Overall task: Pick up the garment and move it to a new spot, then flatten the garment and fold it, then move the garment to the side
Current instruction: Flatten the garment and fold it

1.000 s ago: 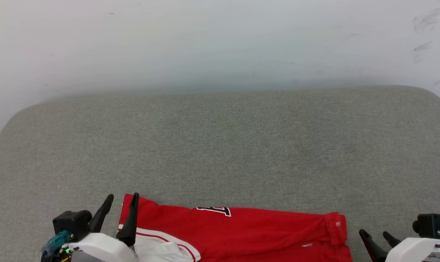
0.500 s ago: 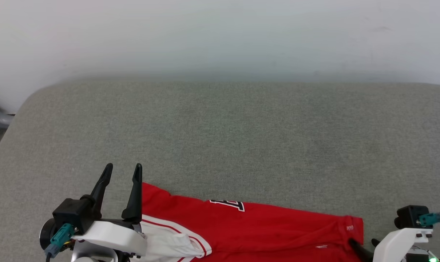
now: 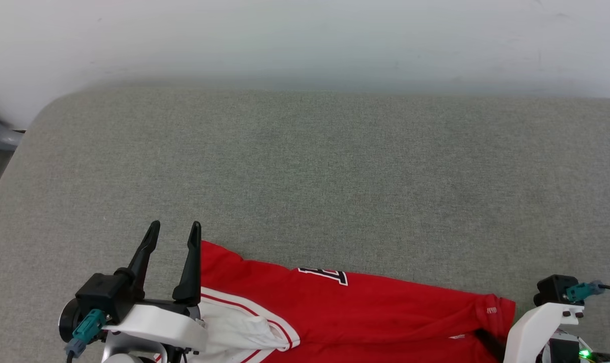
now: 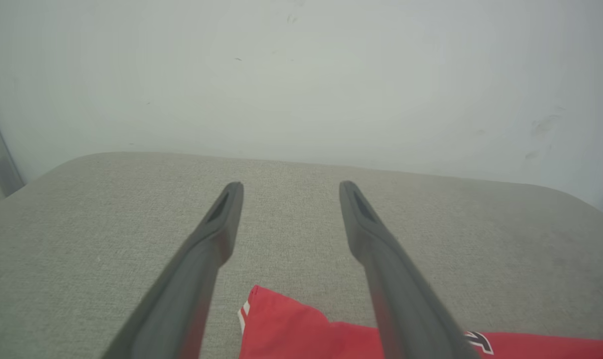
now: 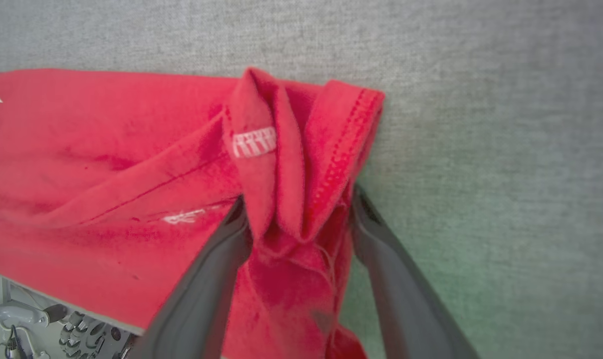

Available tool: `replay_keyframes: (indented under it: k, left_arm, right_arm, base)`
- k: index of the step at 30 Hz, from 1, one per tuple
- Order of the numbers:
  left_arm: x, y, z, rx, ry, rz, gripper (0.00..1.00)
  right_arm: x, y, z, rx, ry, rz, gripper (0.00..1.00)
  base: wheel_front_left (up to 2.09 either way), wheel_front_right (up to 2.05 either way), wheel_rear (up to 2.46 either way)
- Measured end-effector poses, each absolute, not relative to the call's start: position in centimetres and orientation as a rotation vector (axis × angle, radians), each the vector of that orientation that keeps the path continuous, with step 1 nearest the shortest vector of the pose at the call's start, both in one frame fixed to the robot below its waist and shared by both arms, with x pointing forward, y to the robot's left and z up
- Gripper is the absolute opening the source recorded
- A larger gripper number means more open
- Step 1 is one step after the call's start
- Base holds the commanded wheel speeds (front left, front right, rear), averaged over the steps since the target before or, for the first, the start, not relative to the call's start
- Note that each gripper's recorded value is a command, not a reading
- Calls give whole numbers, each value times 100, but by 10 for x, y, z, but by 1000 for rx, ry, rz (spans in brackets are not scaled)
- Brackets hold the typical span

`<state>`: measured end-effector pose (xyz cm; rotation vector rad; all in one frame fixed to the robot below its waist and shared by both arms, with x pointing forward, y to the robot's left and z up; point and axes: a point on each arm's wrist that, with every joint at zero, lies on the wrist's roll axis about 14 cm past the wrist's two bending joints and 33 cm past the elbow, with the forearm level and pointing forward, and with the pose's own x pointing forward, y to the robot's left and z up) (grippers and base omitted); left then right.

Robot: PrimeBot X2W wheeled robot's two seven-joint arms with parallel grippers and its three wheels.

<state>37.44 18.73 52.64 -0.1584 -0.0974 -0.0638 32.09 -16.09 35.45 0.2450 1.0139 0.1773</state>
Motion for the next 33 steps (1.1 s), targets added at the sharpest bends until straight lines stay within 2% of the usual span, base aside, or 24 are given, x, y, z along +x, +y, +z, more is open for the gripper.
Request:
replay_keyframes:
  k: [1,5,12,18,26,29,33]
  left_arm:
    - [375,188,526,-159,-97,-63,100]
    - [374,189,528,-159,-105,-57,100]
    - [368,187,527,-135,-106,-61,100]
    - [364,182,528,-131,-109,-72,100]
    - [360,173,531,-131,-116,-100,100]
    - [361,170,531,-129,-115,-108,100]
    - [361,168,532,-129,-117,-116,100]
  right_arm:
    - [321,-160,354,249,1016,181,0]
    - [322,-151,358,259,999,204,0]
    - [336,-171,384,243,893,172,0]
    - [338,-224,405,222,836,45,0]
    - [319,-297,424,243,791,-160,0]
    - [314,-292,425,385,779,-161,0]
    - [317,-241,429,662,802,-14,0]
  base:
    - [0,0,0]
    - [0,0,0]
    - [0,0,0]
    - [0,0,0]
    - [0,0,0]
    - [0,0,0]
    - [0,0,0]
